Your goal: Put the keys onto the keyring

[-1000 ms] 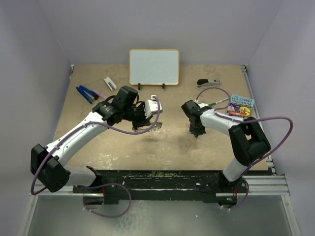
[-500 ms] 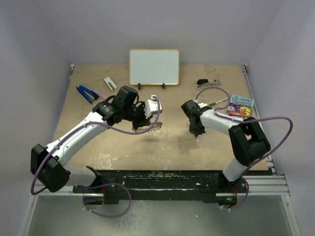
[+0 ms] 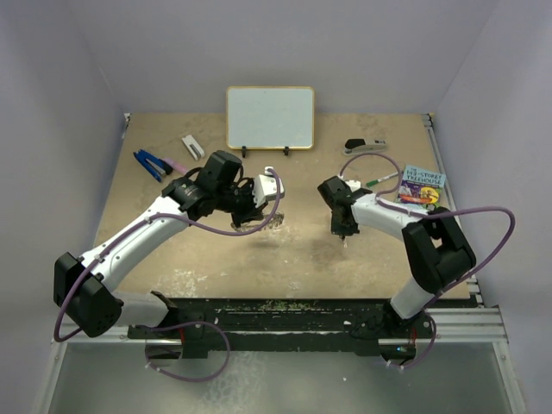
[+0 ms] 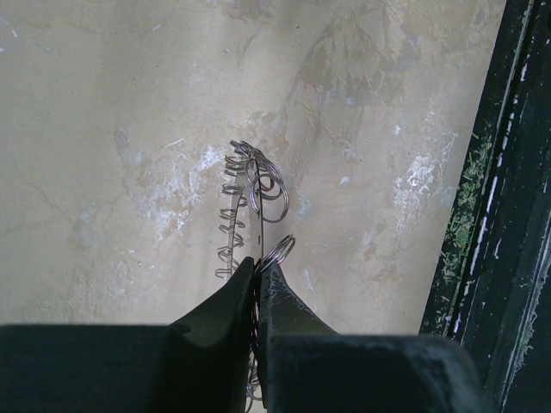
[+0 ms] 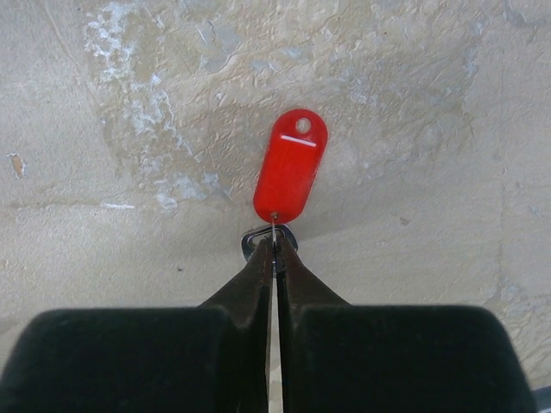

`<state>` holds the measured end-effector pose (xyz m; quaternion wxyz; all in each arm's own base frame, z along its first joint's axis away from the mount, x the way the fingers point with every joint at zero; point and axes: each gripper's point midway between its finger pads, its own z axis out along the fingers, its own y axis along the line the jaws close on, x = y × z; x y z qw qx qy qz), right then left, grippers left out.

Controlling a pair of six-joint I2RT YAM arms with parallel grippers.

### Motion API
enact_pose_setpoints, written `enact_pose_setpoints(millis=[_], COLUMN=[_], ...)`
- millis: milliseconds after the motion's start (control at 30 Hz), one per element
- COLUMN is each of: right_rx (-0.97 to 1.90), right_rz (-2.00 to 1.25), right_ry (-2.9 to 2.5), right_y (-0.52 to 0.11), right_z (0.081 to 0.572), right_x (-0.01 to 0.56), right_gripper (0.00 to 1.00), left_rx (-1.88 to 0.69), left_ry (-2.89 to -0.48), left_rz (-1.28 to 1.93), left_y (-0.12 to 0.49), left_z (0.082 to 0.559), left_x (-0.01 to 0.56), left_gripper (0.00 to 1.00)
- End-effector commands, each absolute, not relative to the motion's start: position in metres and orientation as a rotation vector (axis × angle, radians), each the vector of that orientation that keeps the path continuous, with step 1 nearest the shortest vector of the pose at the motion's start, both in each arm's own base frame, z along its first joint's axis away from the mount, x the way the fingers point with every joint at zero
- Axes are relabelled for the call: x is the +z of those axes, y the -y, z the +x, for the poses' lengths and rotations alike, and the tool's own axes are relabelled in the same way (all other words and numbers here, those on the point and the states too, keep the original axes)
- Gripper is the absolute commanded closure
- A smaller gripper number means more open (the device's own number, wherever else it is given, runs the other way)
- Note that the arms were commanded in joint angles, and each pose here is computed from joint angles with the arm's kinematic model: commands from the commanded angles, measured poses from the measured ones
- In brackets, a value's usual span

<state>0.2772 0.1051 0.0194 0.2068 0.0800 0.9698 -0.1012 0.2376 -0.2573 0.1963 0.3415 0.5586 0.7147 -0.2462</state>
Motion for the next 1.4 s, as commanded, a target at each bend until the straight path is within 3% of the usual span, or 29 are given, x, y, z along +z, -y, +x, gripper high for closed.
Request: enact_pose_setpoints(millis=[0,167,567,967,1367], right_rx=[-0.223,0.05,0.653,0.973,0.998], right_rz=[0.11,-0.05,-0.447,-0.631,-0.641], right_ry=[-2.638,-2.402,-1.857,-1.72,-1.783], right_y=[-0.106,-0.125,-0.192,-0.234,-0.305], right_z=[0.28,0.291,0.254,0.215,0.213], right_x=[0.03,0.083,0.21,0.243,0.244], right_gripper=[1.0,1.0,1.0,1.0,1.0], left_rx=[-0.62,-0.59,-0.563,-0.541,-0.559], left_ry=[-1.748,-1.743,-1.735,-1.695,-1.704], left_rz=[1.416,1.432,1.457,1.437,1.44], left_y=[0.265,0.265,0.271,0.272,0.276], left_z=[0.246,0.251,0.265,0.27,0.271], left_x=[0.232,0.233,0.222,0.235,0.233], left_gripper=[0.97,0.97,0.97,0.97,0.97])
